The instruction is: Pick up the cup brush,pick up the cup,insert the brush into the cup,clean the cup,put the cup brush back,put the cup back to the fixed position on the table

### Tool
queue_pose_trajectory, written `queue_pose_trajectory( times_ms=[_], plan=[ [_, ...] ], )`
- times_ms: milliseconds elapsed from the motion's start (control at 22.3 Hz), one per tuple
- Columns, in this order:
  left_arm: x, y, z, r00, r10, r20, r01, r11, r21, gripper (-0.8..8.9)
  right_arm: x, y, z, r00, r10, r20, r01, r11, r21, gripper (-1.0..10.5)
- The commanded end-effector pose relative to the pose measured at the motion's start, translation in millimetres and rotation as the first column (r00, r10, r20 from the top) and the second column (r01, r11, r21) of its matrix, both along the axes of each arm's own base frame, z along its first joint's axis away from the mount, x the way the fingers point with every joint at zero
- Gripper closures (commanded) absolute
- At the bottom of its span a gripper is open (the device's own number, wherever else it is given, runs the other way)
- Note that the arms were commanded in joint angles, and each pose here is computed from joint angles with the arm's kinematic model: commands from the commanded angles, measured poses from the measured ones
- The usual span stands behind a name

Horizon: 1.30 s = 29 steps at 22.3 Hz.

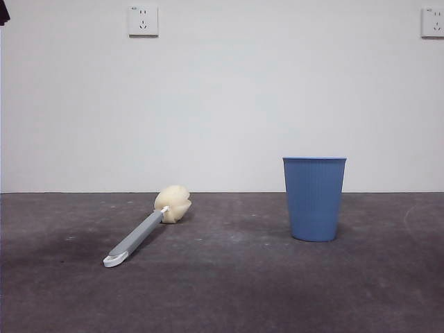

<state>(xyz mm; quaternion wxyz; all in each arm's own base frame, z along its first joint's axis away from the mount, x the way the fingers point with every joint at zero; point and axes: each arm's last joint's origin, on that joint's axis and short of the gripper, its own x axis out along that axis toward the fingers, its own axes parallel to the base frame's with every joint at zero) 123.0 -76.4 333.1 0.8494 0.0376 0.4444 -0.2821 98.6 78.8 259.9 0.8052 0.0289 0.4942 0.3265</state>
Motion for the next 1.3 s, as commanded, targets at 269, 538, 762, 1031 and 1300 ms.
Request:
queue_pose_trajectory(
  times_ms=[269,538,762,1031,1300],
  plan=[
    [0.7,-0.5,-0.4,1.000,-0.013,0.018,0.012,1.000,0.007,8.17,-0.2,0.0,-0.6,1.000,-0.027,-0.013,0.027,1.000,0.009,9.5],
    [2.4,-1.5,1.6,0.999,-0.013,0.047,0.013,1.000,-0.008,8.17,-0.2,0.0,-0.6,1.000,-0.027,-0.013,0.027,1.000,0.009,9.5],
    [0.6,23.6,37.1,0.876,0.090,0.474,-0.053,0.994,-0.092,8.17,-0.1,-0.1,-0.5,1.000,-0.028,-0.012,0.028,1.000,0.009,9.5],
    [-22.8,61.0,23.8,0.466,0.306,0.830,-0.175,0.952,-0.253,8.17,-0.1,0.0,-0.5,1.000,-0.028,-0.012,0.028,1.000,0.010,9.5],
    [-28.2,69.6,-58.7,0.410,0.349,0.843,-0.247,0.932,-0.266,8.17,-0.1,0.0,-0.5,1.000,-0.028,-0.012,0.028,1.000,0.010,9.5]
  ],
)
